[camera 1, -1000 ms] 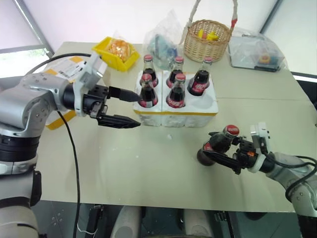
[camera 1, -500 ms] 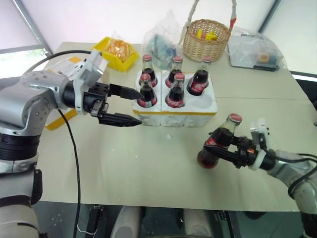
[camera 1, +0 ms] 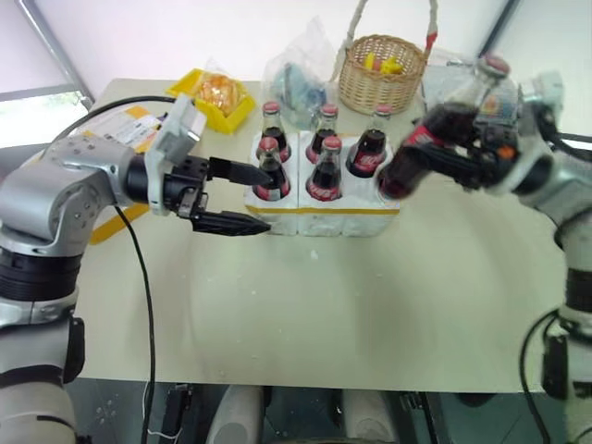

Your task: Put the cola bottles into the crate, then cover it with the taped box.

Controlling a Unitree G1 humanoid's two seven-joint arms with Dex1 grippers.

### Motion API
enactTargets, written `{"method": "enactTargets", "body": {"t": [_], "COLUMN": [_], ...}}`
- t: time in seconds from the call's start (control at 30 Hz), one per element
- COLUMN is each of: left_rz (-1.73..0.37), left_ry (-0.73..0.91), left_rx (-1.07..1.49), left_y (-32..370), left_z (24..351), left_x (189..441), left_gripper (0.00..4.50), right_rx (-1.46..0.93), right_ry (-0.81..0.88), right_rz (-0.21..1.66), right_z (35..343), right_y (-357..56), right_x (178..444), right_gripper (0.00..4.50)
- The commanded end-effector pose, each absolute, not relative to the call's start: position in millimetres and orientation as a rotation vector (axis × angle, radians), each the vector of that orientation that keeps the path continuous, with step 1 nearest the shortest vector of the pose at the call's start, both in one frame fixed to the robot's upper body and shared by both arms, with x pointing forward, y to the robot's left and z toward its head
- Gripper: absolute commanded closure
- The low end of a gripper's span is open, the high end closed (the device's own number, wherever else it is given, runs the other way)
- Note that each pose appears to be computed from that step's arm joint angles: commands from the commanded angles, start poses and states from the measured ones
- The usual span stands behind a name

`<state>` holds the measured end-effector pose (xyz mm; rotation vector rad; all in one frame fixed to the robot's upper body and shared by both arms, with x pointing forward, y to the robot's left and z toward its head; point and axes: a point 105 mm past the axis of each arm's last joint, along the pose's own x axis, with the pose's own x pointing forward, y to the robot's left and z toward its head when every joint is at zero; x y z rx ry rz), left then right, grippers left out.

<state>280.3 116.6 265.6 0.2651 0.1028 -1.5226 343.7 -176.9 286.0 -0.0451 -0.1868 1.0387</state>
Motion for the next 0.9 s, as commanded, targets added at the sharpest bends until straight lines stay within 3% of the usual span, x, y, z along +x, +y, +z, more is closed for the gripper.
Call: {"method": "enactTargets", "body": {"t": [0.03, 0.5, 0.57, 0.63, 0.9], "left_rz": [-1.503, -1.443, -1.441, -1.440, -1.316], "left_ry": [0.046, 0.045, 0.043, 0.043, 0.039], "left_rx": [0.297, 0.303, 0.302, 0.304, 0.341], "left_y": [119, 127, 126, 126, 142], "left_z": [277, 281, 281, 280, 276], "left_x": [275, 273, 273, 273, 276], "left_gripper": [0.00, 0.00, 0.00, 0.00, 0.00], "right_rx": [-0.130, -0.187, -0.177, -0.182, -0.220], "right_ry": [-0.204, -0.079, -0.026, -0.003, -0.042], "right_rz": [1.017, 1.043, 1.042, 1.043, 1.066], "right_z": [285, 242, 230, 223, 231], "right_y": [-173, -158, -158, -156, -164], "right_x": [358, 379, 382, 383, 372], "right_gripper": [1.72, 1.72, 0.69, 0.03, 0.03]}}
